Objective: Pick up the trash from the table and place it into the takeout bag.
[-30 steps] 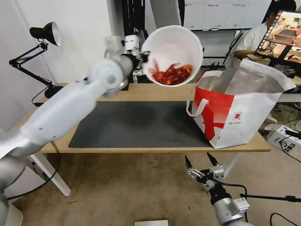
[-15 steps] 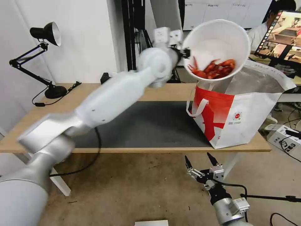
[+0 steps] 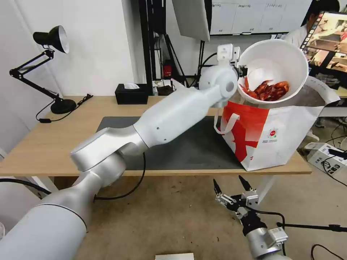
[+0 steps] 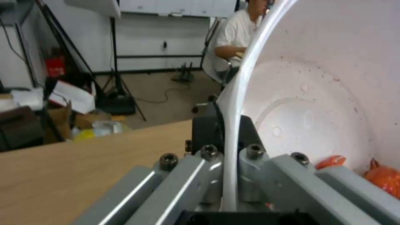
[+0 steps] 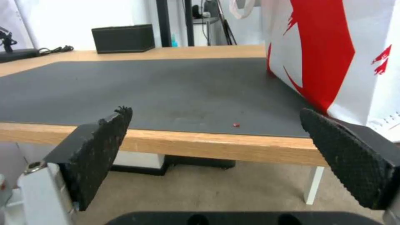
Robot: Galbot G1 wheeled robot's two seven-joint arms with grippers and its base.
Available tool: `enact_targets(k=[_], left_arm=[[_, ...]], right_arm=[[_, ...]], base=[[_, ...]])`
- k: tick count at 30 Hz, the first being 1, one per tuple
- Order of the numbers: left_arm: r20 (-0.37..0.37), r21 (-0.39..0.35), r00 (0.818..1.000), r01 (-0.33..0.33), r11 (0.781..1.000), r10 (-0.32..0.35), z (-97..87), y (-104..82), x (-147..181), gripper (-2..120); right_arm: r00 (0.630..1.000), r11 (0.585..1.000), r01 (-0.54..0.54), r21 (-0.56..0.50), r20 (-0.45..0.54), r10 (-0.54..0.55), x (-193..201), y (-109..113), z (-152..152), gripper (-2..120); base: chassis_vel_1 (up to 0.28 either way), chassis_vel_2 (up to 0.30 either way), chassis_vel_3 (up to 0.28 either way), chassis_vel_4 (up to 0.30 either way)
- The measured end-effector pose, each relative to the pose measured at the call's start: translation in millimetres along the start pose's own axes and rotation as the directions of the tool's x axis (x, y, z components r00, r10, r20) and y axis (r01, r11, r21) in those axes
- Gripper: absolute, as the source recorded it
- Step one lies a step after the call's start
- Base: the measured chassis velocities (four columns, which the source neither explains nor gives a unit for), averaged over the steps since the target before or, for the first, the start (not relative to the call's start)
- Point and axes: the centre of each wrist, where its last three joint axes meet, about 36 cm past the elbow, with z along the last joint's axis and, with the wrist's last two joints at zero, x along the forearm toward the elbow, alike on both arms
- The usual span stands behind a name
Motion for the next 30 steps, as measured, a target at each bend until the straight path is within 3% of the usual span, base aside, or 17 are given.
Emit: enact_targets(k=[7, 17, 23, 25, 30], left_arm=[[0.015, -0.05, 0.998, -0.065, 0.997, 0.065, 9.8, -1.5, 7, 0], [-0.062, -0.095, 0.986, -0.162, 0.982, 0.156, 8.6, -3.9, 10, 0], [-0.19, -0.136, 0.964, -0.215, 0.967, 0.188, 11.5, 4.5, 4, 0], [-0.254, -0.149, 0.948, -0.235, 0.96, 0.193, 12.9, 11.1, 0, 0], [-0.324, -0.143, 0.924, -0.26, 0.955, 0.203, 15.9, 18.8, -9, 0]], right_arm=[[1.0, 1.0, 0.0, 0.0, 0.0, 0.0, 0, 0, 0, 100], [1.0, 1.0, 0.0, 0.0, 0.0, 0.0, 0, 0, 0, 100], [1.0, 1.0, 0.0, 0.0, 0.0, 0.0, 0, 0, 0, 100], [1.0, 1.0, 0.0, 0.0, 0.0, 0.0, 0, 0, 0, 100], [1.0, 1.0, 0.0, 0.0, 0.0, 0.0, 0, 0, 0, 100]], base=[[0.0, 0.0, 0.0, 0.0], [0.0, 0.0, 0.0, 0.0], [0.0, 0.0, 0.0, 0.0], [0.0, 0.0, 0.0, 0.0], [0.0, 0.0, 0.0, 0.0]])
